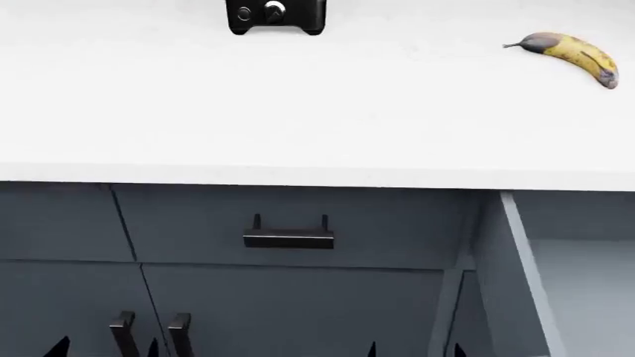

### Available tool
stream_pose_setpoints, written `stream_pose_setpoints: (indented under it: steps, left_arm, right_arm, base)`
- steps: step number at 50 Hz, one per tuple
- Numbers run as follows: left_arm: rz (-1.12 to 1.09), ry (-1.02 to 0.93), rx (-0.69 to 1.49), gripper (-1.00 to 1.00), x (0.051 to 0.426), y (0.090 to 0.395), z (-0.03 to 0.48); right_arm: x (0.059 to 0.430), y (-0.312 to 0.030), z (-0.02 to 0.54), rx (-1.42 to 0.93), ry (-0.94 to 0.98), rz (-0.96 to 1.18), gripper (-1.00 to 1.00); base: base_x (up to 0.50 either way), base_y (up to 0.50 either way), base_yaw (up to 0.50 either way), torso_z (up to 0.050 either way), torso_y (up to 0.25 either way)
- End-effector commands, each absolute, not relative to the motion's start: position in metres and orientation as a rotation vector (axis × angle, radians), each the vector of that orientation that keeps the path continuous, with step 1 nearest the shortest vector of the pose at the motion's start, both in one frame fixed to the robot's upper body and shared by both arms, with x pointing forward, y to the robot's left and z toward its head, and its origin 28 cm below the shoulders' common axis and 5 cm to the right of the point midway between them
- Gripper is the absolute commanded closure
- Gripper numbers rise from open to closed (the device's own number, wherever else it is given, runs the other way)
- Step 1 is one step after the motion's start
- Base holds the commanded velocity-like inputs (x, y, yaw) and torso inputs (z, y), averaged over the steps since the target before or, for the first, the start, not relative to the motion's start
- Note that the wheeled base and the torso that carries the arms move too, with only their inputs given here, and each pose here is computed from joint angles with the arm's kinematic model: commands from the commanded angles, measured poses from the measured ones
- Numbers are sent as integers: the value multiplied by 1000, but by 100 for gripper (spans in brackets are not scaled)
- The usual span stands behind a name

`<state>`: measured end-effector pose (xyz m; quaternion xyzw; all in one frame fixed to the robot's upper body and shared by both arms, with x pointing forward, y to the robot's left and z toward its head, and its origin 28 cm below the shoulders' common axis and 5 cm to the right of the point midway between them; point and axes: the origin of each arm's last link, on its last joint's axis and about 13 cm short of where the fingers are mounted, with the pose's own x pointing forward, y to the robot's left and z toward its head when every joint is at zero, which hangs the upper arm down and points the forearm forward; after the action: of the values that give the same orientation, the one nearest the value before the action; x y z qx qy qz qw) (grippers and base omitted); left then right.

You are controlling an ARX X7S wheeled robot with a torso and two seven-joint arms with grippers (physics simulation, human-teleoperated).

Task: Close the right drawer.

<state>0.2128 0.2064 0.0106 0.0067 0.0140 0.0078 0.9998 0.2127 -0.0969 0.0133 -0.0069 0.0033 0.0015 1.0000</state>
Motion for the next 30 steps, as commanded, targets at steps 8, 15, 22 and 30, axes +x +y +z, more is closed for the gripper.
stream_pose_setpoints:
  steps: [8, 15, 22, 30]
  left_arm:
    - [14, 37, 19, -100, 213, 206, 10]
    - [15, 42, 20, -100, 213, 207, 9]
    - [16, 42, 21, -100, 213, 207, 10]
    - [11, 47, 19, -100, 213, 208, 9]
  right_arm:
    - [212, -95, 13, -13, 2, 14, -100]
    - [212, -95, 13, -26, -2, 15, -100]
    - [212, -95, 13, -35, 1, 11, -100]
    - [214, -95, 11, -46, 25, 3, -100]
  base:
    - [0, 500, 0, 0, 0]
    - [0, 500, 0, 0, 0]
    - [0, 500, 0, 0, 0]
    - [0, 398, 0, 0, 0]
